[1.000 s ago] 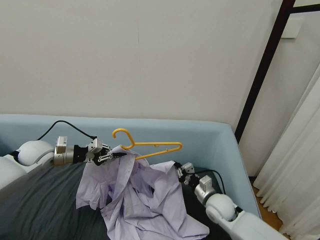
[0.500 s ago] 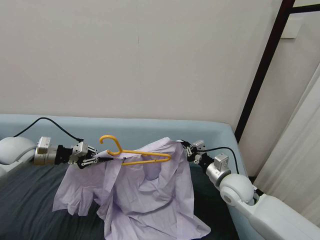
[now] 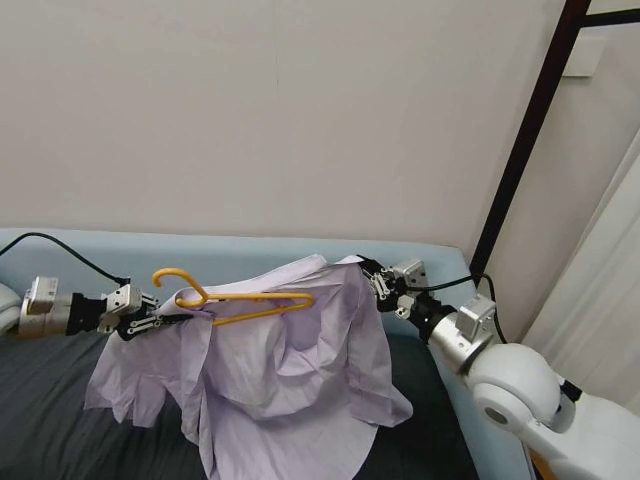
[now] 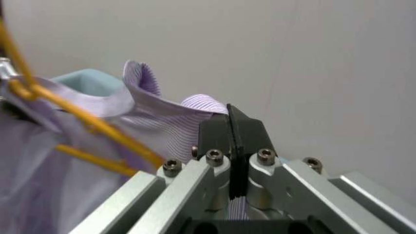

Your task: Pick up the clothes from the sofa and hang them on the clothes hanger.

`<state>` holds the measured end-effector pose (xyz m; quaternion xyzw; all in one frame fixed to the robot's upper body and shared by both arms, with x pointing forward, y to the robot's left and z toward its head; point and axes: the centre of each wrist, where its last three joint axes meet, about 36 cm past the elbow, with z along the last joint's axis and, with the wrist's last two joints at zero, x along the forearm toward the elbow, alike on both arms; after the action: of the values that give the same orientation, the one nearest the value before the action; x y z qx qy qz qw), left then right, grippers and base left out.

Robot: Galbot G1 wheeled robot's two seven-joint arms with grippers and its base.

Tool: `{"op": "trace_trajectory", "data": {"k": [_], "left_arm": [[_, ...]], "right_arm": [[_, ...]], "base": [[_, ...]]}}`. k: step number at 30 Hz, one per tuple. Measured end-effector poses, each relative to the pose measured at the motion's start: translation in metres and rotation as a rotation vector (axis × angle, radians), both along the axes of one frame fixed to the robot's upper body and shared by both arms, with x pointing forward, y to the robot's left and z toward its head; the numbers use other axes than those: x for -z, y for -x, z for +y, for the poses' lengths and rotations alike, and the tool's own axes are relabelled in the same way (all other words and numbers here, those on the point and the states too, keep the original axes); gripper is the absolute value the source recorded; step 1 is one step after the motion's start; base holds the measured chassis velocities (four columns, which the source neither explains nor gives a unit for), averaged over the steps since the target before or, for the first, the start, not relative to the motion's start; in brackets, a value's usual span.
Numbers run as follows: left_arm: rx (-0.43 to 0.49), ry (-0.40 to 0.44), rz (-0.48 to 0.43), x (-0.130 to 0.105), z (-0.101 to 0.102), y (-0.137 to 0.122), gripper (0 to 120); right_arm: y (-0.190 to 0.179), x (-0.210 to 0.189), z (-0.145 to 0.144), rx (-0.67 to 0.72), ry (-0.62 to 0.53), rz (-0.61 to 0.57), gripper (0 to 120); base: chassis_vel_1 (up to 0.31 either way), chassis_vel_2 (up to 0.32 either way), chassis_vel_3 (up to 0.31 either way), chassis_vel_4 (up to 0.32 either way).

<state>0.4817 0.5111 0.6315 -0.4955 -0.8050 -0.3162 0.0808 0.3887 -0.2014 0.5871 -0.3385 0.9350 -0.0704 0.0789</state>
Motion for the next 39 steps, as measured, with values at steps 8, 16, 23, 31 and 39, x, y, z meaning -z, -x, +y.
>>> {"op": "trace_trajectory", "data": {"k": [8, 16, 23, 31, 39], "left_arm": [[-0.014, 0.047, 0.024, -0.009, -0.019, 0.007, 1], [-0.013, 0.096, 0.039, -0.004, -0.035, 0.004, 1], [0.017, 0.132, 0.055, 0.012, -0.055, 0.004, 1], [0.060, 0.076, 0.071, 0.032, -0.059, 0.002, 1], [0.063, 0.070, 0.079, 0.053, -0.065, -0.011, 1]], "right_arm": [[0.029, -0.001, 0.021, -0.101, 0.020, 0.017, 0], [0.026, 0.014, 0.042, -0.168, 0.026, 0.038, 0], [0.012, 0.033, 0.064, -0.219, 0.052, 0.035, 0], [-0.006, 0.014, 0.070, -0.233, 0.061, -0.022, 0], [0.018, -0.001, 0.081, -0.346, 0.068, -0.061, 0]], "base": [[0.000, 0.000, 0.000, 0.000], [0.000, 0.000, 0.000, 0.000], [0.000, 0.000, 0.000, 0.000], [0.000, 0.000, 0.000, 0.000], [0.000, 0.000, 0.000, 0.000]]}}
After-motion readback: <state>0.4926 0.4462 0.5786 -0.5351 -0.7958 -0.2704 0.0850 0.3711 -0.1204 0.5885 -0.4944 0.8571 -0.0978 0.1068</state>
